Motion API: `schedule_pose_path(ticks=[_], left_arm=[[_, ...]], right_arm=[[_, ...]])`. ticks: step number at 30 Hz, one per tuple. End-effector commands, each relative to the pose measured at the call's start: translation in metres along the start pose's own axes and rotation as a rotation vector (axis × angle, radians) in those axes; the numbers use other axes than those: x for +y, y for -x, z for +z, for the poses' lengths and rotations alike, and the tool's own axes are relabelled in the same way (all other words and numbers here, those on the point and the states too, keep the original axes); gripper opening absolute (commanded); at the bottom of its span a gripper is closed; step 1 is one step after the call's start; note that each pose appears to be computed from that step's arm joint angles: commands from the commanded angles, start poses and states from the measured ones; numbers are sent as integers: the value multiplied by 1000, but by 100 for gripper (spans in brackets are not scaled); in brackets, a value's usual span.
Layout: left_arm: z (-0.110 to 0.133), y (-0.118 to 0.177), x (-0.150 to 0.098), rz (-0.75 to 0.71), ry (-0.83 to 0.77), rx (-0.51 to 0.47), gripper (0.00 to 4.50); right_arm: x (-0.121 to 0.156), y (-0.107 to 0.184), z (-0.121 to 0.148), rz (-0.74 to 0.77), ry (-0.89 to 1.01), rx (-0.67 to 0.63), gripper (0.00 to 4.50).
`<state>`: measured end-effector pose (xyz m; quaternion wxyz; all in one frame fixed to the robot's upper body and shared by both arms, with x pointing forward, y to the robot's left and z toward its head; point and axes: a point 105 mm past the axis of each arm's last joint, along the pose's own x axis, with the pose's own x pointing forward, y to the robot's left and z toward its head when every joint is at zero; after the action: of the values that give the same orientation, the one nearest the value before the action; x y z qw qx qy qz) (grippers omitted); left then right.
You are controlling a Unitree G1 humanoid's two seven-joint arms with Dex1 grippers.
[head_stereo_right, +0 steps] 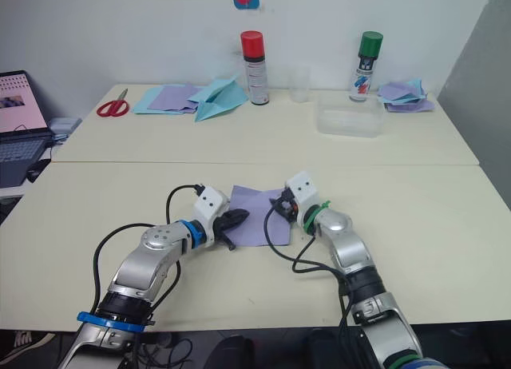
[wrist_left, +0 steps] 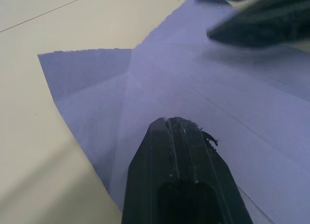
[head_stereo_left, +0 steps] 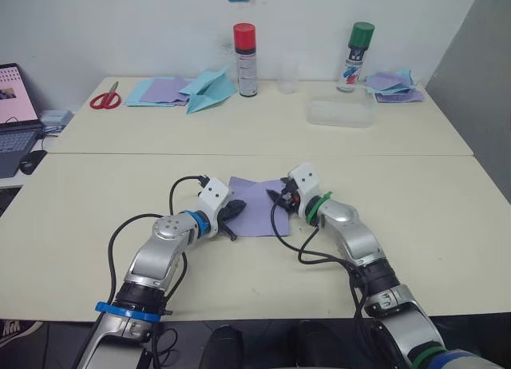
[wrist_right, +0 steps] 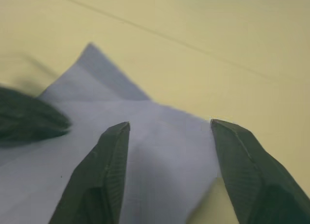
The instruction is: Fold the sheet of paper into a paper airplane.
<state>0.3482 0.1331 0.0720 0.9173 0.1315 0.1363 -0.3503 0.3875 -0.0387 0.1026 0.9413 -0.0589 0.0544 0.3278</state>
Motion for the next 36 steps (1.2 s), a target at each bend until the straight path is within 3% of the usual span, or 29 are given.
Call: schedule_pose_path(ticks=[1, 5, 10, 13, 19, 28, 36], left_arm=[[-16, -3, -4, -18, 11, 63, 0], [-16, -3, -5, -22, 9, 66, 0], [-16, -3, -4, -21, 9, 68, 0], [-17, -3, -4, -16, 10, 70, 0], [-18, -1, -3, -9, 13, 72, 0], [-18, -1, -3, -11, 10, 72, 0], [-17, -2, -2, -13, 6, 70, 0]], right_arm=[[-12, -2, 13, -36, -91, -25, 277], [-10, -3, 10, 9, -171, 16, 277], [1, -5, 10, 85, -133, 32, 277], [6, -5, 11, 110, -129, 30, 221], [12, -5, 13, 142, -8, 9, 4], [35, -4, 3, 278, 198, 28, 4], [32, -8, -14, 270, 258, 109, 4]])
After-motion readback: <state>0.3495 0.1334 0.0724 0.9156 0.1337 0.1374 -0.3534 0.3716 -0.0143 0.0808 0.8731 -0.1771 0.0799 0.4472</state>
